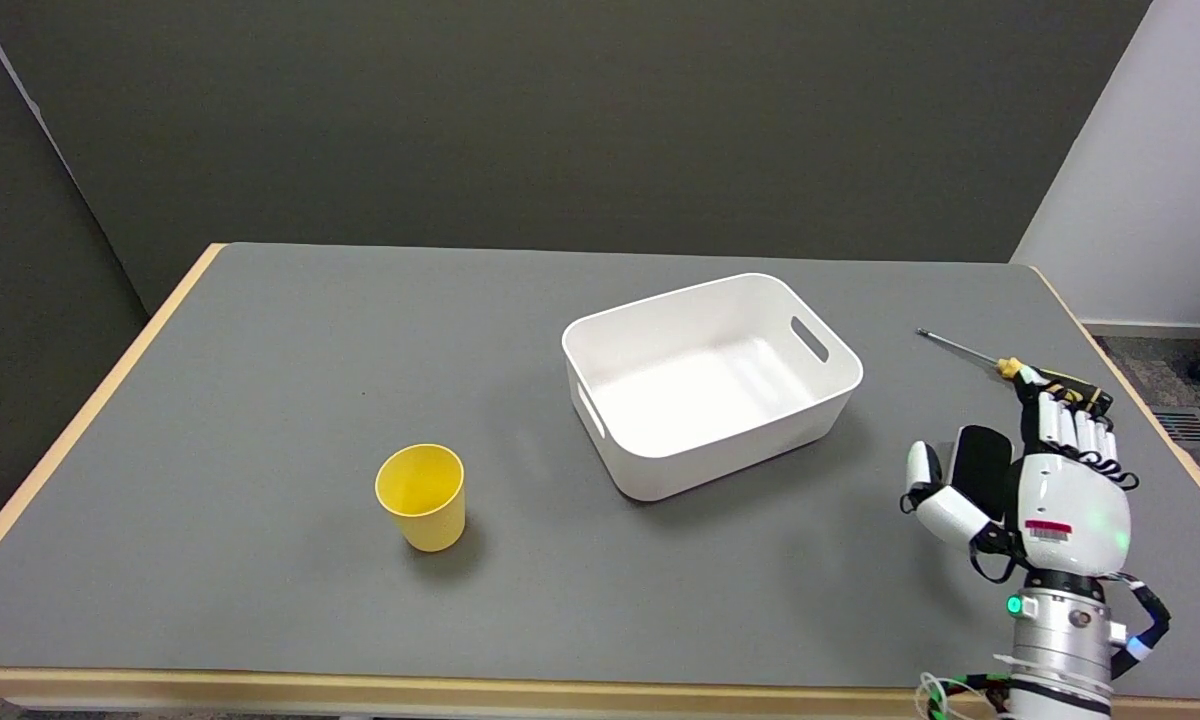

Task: Pick up the blackboard eraser.

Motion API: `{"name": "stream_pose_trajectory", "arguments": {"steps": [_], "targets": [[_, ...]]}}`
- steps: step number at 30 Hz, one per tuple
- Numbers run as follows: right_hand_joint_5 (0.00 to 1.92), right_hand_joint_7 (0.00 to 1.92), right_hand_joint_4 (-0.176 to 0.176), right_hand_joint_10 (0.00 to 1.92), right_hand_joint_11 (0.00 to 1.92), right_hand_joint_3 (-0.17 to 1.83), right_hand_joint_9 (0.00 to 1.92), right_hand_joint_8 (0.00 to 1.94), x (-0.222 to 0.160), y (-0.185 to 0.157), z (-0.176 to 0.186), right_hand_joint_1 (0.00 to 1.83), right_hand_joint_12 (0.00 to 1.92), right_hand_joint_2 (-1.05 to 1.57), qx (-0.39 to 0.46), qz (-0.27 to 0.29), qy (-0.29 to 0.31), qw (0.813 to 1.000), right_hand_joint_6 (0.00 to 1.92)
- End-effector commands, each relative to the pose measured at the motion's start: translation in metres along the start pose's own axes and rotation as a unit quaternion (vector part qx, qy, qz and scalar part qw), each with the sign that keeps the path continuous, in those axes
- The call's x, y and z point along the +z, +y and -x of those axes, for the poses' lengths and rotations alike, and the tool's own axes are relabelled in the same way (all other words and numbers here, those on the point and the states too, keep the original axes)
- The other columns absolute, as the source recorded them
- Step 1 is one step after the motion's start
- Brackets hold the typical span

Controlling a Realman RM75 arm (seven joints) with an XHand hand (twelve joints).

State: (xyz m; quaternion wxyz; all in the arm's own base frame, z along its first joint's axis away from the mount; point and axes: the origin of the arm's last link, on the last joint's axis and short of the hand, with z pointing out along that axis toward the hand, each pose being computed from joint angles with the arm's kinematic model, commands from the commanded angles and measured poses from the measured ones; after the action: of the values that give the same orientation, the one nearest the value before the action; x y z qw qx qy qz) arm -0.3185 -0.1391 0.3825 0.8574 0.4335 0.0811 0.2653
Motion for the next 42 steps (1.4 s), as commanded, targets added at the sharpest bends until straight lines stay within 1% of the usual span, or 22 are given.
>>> {"name": "stream_pose_trajectory", "arguments": {"steps": [1, 2, 7, 10, 14, 28, 32, 34, 35, 36, 37, 39, 41, 42], "targets": [[0.13, 0.21, -0.113, 0.86, 0.08, 0.78, 0.08, 0.46, 0.005, -0.017, 0.025, 0.42, 1.37, 0.67, -0.07, 0.16, -0.058, 0.983, 0.36], [0.13, 0.21, -0.113, 0.86, 0.08, 0.77, 0.08, 0.46, 0.005, -0.013, 0.026, 0.42, 1.37, 0.67, -0.07, 0.177, -0.063, 0.98, 0.36], [0.12, 0.18, -0.123, 0.86, 0.08, 0.77, 0.08, 0.45, 0.006, -0.002, 0.034, 0.41, 1.37, 0.67, -0.067, 0.228, -0.084, 0.968, 0.35], [0.09, 0.15, -0.131, 0.84, 0.06, 0.76, 0.05, 0.44, 0.005, 0.002, 0.038, 0.4, 1.34, 0.67, -0.068, 0.245, -0.093, 0.963, 0.33], [0.07, 0.11, -0.138, 0.81, 0.03, 0.83, 0.05, 0.45, 0.002, -0.001, 0.039, 0.4, 1.35, 0.63, -0.063, 0.248, -0.096, 0.962, 0.32], [0.05, 0.1, -0.152, 0.8, 0.02, 0.82, 0.03, 0.45, 0.001, -0.014, 0.044, 0.4, 1.33, 0.64, -0.05, 0.248, -0.101, 0.962, 0.29], [0.07, 0.16, -0.174, 0.86, 0.03, 0.76, 0.08, 0.48, 0.007, -0.019, 0.044, 0.42, 1.31, 0.69, -0.074, 0.245, -0.104, 0.961, 0.34], [0.1, 0.24, -0.176, 0.96, 0.06, 0.78, 0.18, 0.6, 0.009, -0.021, 0.045, 0.49, 1.33, 0.71, -0.084, 0.245, -0.104, 0.96, 0.38], [0.11, 0.28, -0.176, 1.0, 0.07, 0.8, 0.23, 0.66, 0.009, -0.022, 0.045, 0.51, 1.33, 0.72, -0.088, 0.245, -0.103, 0.96, 0.41], [0.12, 0.29, -0.176, 1.0, 0.09, 0.87, 0.27, 0.7, 0.01, -0.022, 0.045, 0.51, 1.33, 0.71, -0.09, 0.244, -0.102, 0.96, 0.43], [0.12, 0.29, -0.176, 1.04, 0.11, 0.89, 0.31, 0.81, 0.01, -0.022, 0.046, 0.54, 1.36, 0.71, -0.092, 0.243, -0.101, 0.96, 0.45], [0.16, 0.25, -0.176, 1.22, 0.18, 0.85, 0.4, 1.18, 0.011, -0.022, 0.046, 0.67, 1.44, 0.76, -0.094, 0.243, -0.1, 0.96, 0.47], [0.17, 0.19, -0.176, 1.31, 0.26, 0.86, 0.44, 1.33, 0.011, -0.021, 0.047, 0.71, 1.52, 0.78, -0.098, 0.242, -0.099, 0.96, 0.48], [0.19, 0.13, -0.176, 1.43, 0.36, 0.9, 0.43, 1.46, 0.011, -0.021, 0.047, 0.76, 1.65, 0.79, -0.1, 0.241, -0.099, 0.96, 0.49]]}}
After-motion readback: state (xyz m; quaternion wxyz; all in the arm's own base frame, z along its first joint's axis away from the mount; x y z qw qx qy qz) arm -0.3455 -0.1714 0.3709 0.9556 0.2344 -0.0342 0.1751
